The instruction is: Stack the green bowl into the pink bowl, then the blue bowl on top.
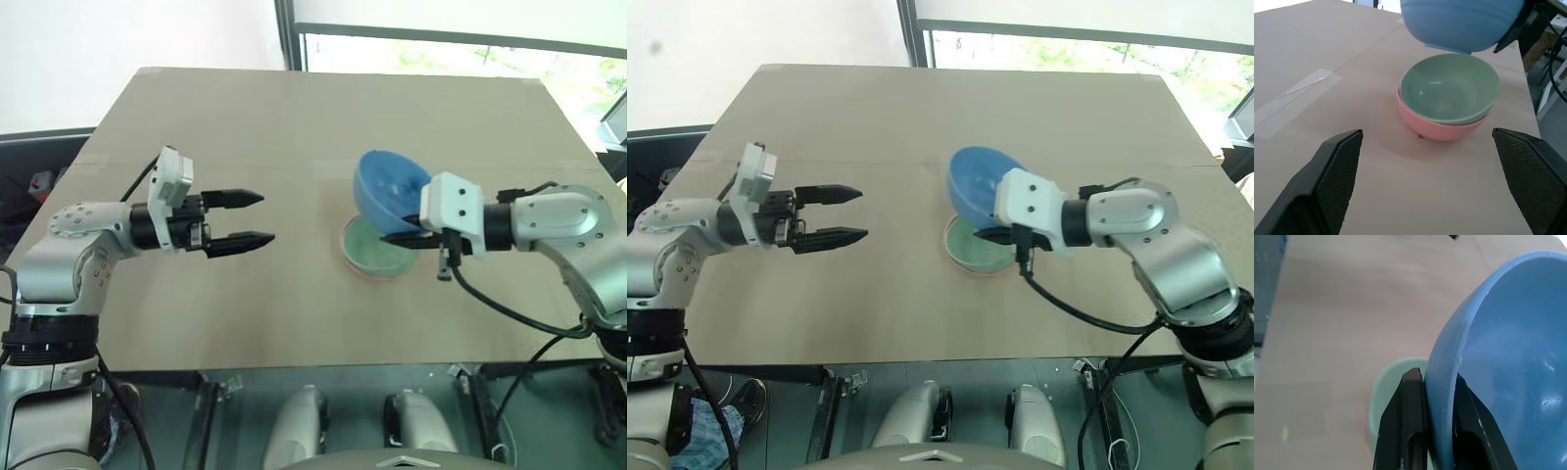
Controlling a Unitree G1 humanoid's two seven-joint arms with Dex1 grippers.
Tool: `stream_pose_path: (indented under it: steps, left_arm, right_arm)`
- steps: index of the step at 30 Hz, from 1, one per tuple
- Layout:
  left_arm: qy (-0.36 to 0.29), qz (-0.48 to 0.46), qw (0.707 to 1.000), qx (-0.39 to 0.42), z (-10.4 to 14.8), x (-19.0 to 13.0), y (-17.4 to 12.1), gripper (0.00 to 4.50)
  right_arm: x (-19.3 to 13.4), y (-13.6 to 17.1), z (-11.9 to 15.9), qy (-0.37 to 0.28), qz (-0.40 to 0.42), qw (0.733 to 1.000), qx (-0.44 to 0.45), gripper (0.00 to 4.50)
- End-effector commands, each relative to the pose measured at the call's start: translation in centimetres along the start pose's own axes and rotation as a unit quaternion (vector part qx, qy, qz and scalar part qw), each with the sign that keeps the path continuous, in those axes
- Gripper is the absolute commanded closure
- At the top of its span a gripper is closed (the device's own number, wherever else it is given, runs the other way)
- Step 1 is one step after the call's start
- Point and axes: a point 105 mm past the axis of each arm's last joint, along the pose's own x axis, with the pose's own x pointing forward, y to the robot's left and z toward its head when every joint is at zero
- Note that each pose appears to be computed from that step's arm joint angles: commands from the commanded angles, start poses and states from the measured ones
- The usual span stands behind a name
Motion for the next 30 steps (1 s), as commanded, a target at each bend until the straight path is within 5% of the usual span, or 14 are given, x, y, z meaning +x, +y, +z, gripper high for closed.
stream_pose_path:
  steps: [1,5,17,20,30]
  left_arm:
    - [0.003,-0.003,1.000,0.027,0.9,-0.4,0.0,0.00]
    - [-0.002,-0.007,1.000,0.030,1.1,-0.3,-0.1,0.00]
    - [-0.061,0.010,0.998,0.017,1.8,2.1,-0.6,0.00]
    - [-0.032,0.022,0.998,0.041,0.5,3.0,-1.4,0.00]
    - [-0.021,0.065,0.996,0.051,-1.1,2.3,-3.0,0.00]
  right_arm:
    - [-0.2,-0.2,1.3,-0.002,-0.015,1.000,-0.023,3.54]
    - [-0.3,-1.9,2.6,-0.022,-0.066,0.997,-0.045,1.81]
    - [-6.3,-8.1,1.5,-0.147,-0.264,0.948,0.100,1.81]
    - [-7.6,-7.2,-0.6,-0.170,-0.270,0.935,0.156,1.81]
    - [-11.2,0.1,-7.5,-0.110,-0.187,0.949,0.229,1.81]
